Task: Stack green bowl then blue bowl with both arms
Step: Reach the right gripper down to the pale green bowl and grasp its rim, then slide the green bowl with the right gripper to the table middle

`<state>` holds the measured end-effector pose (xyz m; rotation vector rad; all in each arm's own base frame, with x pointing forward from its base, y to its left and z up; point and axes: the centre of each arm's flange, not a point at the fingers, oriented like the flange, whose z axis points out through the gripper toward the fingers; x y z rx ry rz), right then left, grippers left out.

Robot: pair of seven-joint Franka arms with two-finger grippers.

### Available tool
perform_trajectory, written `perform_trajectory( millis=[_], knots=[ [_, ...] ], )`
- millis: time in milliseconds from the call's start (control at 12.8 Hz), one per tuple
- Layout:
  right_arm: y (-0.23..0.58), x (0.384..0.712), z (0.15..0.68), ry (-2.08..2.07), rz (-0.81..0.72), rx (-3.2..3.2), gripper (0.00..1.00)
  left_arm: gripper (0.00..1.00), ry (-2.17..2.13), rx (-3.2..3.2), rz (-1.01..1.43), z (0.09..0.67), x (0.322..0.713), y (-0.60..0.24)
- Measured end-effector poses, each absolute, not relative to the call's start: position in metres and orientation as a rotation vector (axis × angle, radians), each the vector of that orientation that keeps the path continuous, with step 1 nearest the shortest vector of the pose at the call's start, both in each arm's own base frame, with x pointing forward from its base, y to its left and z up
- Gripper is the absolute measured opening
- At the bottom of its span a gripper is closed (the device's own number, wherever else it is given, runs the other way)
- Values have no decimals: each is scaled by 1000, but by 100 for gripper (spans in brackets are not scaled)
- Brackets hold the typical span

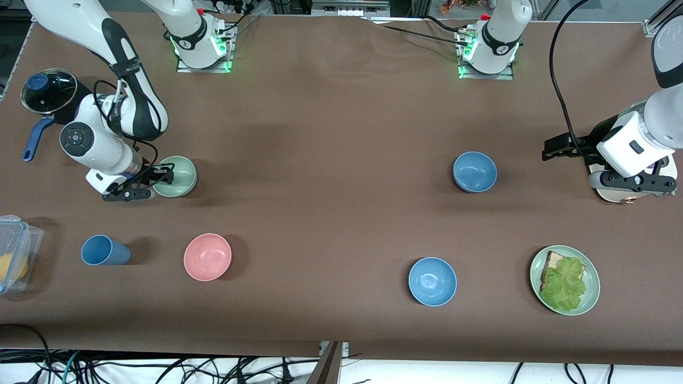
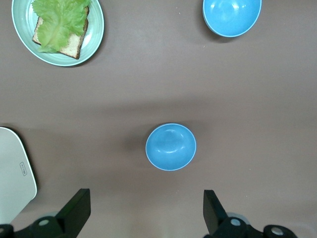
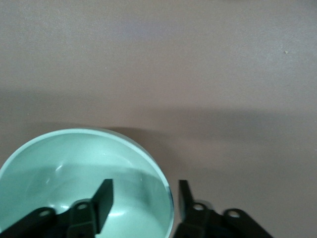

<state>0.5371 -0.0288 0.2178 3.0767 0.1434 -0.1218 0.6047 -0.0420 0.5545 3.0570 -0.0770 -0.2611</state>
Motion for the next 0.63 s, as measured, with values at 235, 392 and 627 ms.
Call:
perform_trajectory(
  millis=[235, 392, 627],
  knots=[
    [-8, 539, 218, 69, -111, 3103, 21, 100, -77, 3057, -262, 554, 605, -42],
    [48, 546, 225, -20, -72, 3137, 5, 100, -77, 3057, -262, 554, 605, -42],
    [188, 552, 235, -225, -10, 3172, 5, 100, -75, 3057, -263, 554, 605, -41]
  ],
)
